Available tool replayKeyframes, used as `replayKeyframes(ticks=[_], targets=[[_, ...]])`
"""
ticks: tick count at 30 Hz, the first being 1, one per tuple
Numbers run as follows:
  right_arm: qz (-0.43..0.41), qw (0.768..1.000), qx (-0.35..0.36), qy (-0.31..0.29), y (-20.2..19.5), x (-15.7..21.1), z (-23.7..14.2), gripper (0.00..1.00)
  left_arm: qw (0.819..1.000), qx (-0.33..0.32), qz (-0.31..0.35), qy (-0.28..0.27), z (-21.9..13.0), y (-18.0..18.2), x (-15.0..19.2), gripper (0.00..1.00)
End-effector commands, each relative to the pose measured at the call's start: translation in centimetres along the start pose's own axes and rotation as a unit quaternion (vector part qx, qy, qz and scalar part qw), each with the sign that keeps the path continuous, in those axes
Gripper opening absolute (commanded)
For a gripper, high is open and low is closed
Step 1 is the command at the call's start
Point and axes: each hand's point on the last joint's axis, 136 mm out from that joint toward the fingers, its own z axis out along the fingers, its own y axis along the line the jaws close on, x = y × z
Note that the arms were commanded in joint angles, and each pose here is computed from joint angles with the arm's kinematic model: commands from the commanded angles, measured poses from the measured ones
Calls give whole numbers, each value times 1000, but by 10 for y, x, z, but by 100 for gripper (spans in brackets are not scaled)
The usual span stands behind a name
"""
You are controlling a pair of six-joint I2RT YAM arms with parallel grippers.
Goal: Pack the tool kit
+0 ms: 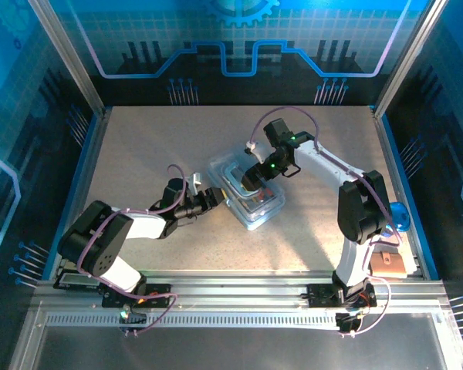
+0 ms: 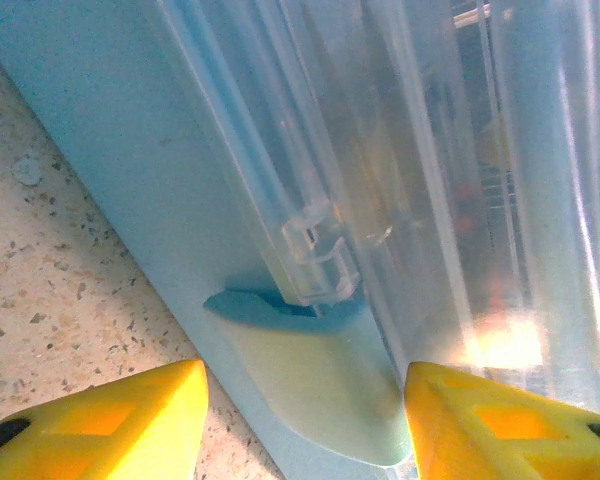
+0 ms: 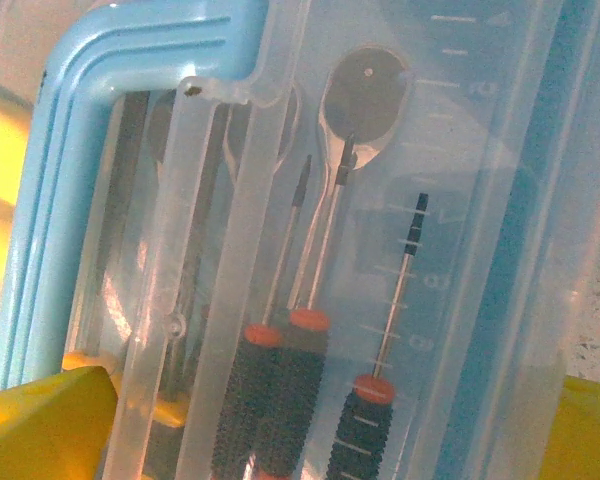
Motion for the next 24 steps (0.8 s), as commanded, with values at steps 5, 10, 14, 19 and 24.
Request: replayKeyframes(ticks=[5,10,14,19,24], targets=[[14,992,-14,121,5,64,25,100,1000,15,13,-7,6,-11,-10,56],[14,992,-13,121,4,64,25,100,1000,1,7,2,11,0,-5,56],[13,993,-14,120,5,64,24,100,1000,-5,-4,8,16,11,1,56],[13,992,-14,121,5,64,25,100,1000,-7,-13,11,17,18,6,55],[13,992,-14,121,5,64,25,100,1000,-15,-10,13,11,20,9,55]])
